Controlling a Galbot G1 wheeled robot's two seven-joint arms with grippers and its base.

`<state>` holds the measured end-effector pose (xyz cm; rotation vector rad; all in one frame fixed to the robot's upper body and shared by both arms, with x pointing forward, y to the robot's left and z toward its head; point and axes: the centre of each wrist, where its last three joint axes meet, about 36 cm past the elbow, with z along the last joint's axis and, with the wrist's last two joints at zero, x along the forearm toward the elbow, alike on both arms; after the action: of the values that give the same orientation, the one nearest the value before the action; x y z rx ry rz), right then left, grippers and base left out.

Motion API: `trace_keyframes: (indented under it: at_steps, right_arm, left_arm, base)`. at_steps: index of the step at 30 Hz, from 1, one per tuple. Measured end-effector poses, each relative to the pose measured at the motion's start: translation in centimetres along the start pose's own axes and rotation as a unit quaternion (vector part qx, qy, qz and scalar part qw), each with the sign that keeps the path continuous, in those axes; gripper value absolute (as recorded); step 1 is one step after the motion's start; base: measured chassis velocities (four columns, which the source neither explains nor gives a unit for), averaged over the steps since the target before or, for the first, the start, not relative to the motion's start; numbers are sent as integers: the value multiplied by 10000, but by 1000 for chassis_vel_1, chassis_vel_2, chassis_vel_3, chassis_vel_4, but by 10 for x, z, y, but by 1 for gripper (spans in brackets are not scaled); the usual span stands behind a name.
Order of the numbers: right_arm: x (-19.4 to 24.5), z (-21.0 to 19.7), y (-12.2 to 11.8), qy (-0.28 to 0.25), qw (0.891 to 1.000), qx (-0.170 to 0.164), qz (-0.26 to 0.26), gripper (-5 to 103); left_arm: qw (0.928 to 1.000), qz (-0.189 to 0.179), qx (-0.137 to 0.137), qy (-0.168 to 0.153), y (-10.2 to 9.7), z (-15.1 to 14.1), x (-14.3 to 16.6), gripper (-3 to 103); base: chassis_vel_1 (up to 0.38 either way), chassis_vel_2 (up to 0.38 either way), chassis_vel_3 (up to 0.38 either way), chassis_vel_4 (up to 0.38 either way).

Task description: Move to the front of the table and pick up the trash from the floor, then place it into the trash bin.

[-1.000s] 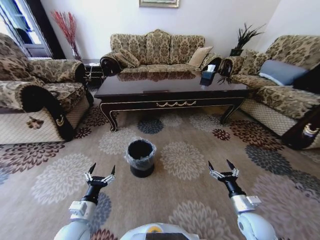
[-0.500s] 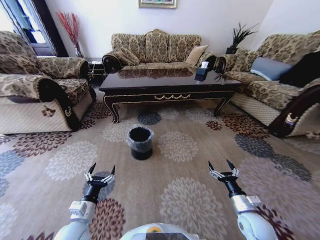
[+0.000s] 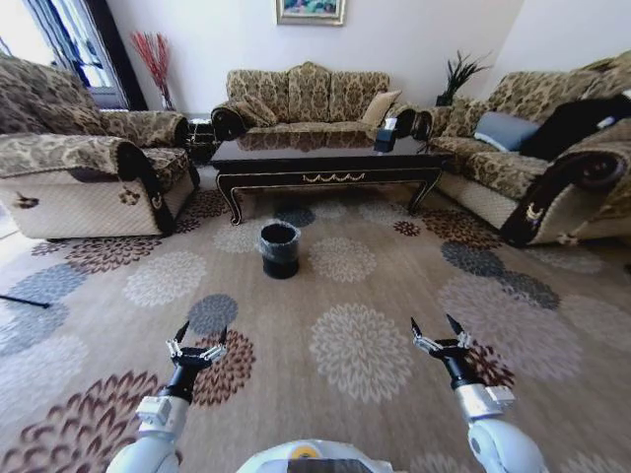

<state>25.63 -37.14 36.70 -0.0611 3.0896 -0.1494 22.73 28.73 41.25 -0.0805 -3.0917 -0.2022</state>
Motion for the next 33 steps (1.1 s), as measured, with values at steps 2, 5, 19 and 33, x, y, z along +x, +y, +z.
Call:
trace_keyframes:
  at_steps: [2, 5, 19, 33]
  right_arm:
    - [0, 0, 0, -1, 10000, 0, 0, 100]
    - [0, 0, 0, -2, 10000, 0, 0, 100]
    - [1, 0, 0, 8, 10000, -1, 0, 100]
    - [0, 0, 0, 2, 10000, 0, 0, 100]
  left_arm:
    - [10000, 0, 0, 0, 0, 0, 0, 100]
    - [10000, 0, 0, 0, 0, 0, 0, 100]
    - [10000, 1, 1, 0, 0, 0, 0, 100]
    - [10000, 1, 0, -3, 0, 0, 0, 100]
  base:
    - [314, -323, -322, 311]
    - [330, -314, -308, 328]
    - [278, -279, -276, 294]
    - [-13, 13, 12, -12]
